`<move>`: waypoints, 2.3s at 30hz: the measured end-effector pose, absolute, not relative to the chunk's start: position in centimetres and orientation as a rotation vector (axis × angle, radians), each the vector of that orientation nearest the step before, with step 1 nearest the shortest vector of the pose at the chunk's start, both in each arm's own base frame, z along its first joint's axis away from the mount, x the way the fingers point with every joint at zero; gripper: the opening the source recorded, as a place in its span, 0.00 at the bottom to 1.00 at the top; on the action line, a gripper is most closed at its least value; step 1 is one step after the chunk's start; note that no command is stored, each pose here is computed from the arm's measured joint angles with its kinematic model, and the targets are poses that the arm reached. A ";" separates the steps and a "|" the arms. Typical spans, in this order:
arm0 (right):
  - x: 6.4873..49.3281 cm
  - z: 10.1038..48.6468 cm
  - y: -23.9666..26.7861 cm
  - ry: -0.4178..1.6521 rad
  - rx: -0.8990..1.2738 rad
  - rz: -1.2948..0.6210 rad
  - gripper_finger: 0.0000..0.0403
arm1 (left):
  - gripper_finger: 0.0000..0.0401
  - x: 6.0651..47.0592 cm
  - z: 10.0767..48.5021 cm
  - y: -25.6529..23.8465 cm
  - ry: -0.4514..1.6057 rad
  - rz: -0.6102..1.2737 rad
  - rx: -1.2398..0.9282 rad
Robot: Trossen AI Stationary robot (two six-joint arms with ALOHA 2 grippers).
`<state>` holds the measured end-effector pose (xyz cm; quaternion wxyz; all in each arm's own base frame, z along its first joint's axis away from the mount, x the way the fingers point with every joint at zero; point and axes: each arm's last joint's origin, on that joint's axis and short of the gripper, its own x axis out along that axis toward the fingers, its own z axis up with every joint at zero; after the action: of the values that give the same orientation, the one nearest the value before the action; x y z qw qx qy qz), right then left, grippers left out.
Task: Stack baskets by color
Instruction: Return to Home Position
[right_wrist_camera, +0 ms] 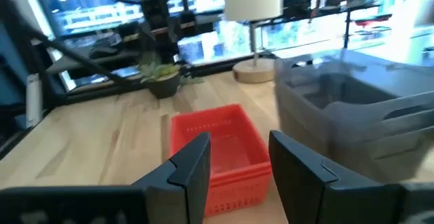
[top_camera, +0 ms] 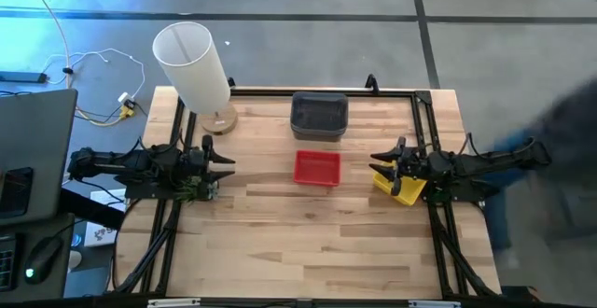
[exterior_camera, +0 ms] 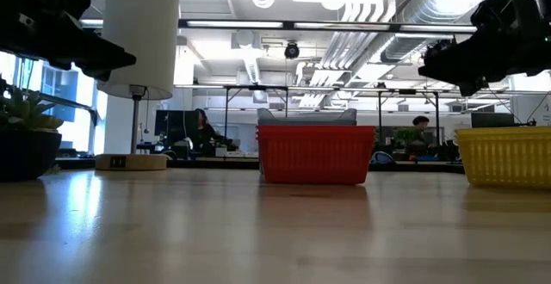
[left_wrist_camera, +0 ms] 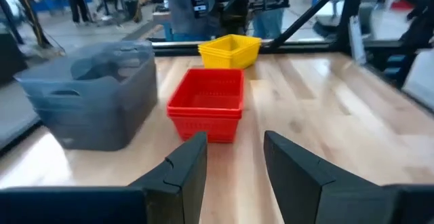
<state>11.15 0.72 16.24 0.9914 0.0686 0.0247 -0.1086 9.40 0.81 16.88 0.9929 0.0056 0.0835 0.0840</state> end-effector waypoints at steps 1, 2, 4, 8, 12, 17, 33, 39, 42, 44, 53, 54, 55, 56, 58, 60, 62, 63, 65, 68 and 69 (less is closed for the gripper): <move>11.1 16.3 0.7 0.042 0.139 -0.230 0.34 | 0.33 9.4 16.9 0.8 0.169 0.172 0.035; 11.1 16.4 0.6 0.035 0.140 -0.243 0.34 | 0.33 9.4 16.9 0.8 0.170 0.171 0.049; 11.0 16.5 0.5 0.021 0.141 -0.269 0.34 | 0.33 9.4 16.9 0.8 0.169 0.169 0.062; 10.7 16.8 0.2 -0.017 0.146 -0.298 0.34 | 0.33 9.4 16.9 0.8 0.169 0.169 0.062; 10.4 17.1 0.0 -0.050 0.145 -0.312 0.34 | 0.33 9.4 16.9 0.8 0.169 0.169 0.062; 10.3 17.1 -0.3 -0.051 0.119 -0.356 0.34 | 0.33 9.4 16.9 0.8 0.169 0.169 0.062; 10.3 16.4 -0.4 0.031 0.049 -0.370 0.34 | 0.33 9.4 16.9 0.8 0.168 0.171 0.062; 10.3 16.4 -0.4 0.028 0.062 -0.369 0.34 | 0.33 9.4 16.9 0.8 0.168 0.172 0.062; 10.3 16.4 -0.4 0.028 0.063 -0.369 0.34 | 0.33 9.4 16.9 0.8 0.168 0.172 0.062; 10.3 16.4 -0.4 0.028 0.065 -0.368 0.34 | 0.33 9.4 16.9 0.8 0.168 0.172 0.062; 10.3 16.4 -0.3 0.028 0.065 -0.366 0.34 | 0.33 9.4 16.9 0.8 0.168 0.171 0.062; 10.3 16.4 -0.3 0.028 0.065 -0.366 0.34 | 0.33 9.4 16.9 0.8 0.168 0.172 0.062; 10.3 16.4 -0.3 0.028 0.065 -0.366 0.34 | 0.33 9.4 16.9 0.8 0.168 0.171 0.062; 10.3 16.4 -0.3 0.028 0.065 -0.366 0.34 | 0.33 9.4 16.9 0.8 0.168 0.171 0.062; 10.3 16.4 -0.3 0.028 0.065 -0.366 0.34 | 0.33 9.4 16.9 0.8 0.168 0.172 0.062; 10.3 16.4 -0.3 0.028 0.065 -0.366 0.34 | 0.33 9.4 16.9 0.8 0.168 0.172 0.062; 10.3 16.4 -0.3 0.028 0.065 -0.366 0.34 | 0.33 9.4 16.9 0.8 0.168 0.171 0.062; 10.3 16.4 -0.3 0.028 0.065 -0.366 0.34 | 0.33 9.4 16.9 0.8 0.168 0.172 0.062; 10.3 16.4 -0.3 0.028 0.065 -0.367 0.34 | 0.33 9.4 16.9 0.8 0.168 0.172 0.062; 10.3 16.4 -0.4 0.028 0.065 -0.367 0.34 | 0.33 9.4 16.9 0.8 0.168 0.171 0.062; 10.3 16.4 -0.4 0.028 0.065 -0.367 0.34 | 0.33 9.4 16.9 0.8 0.168 0.171 0.062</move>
<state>10.27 -0.35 16.37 0.9826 0.0325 0.0139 -0.1824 9.40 0.83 16.95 0.9924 0.0309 0.0836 0.0854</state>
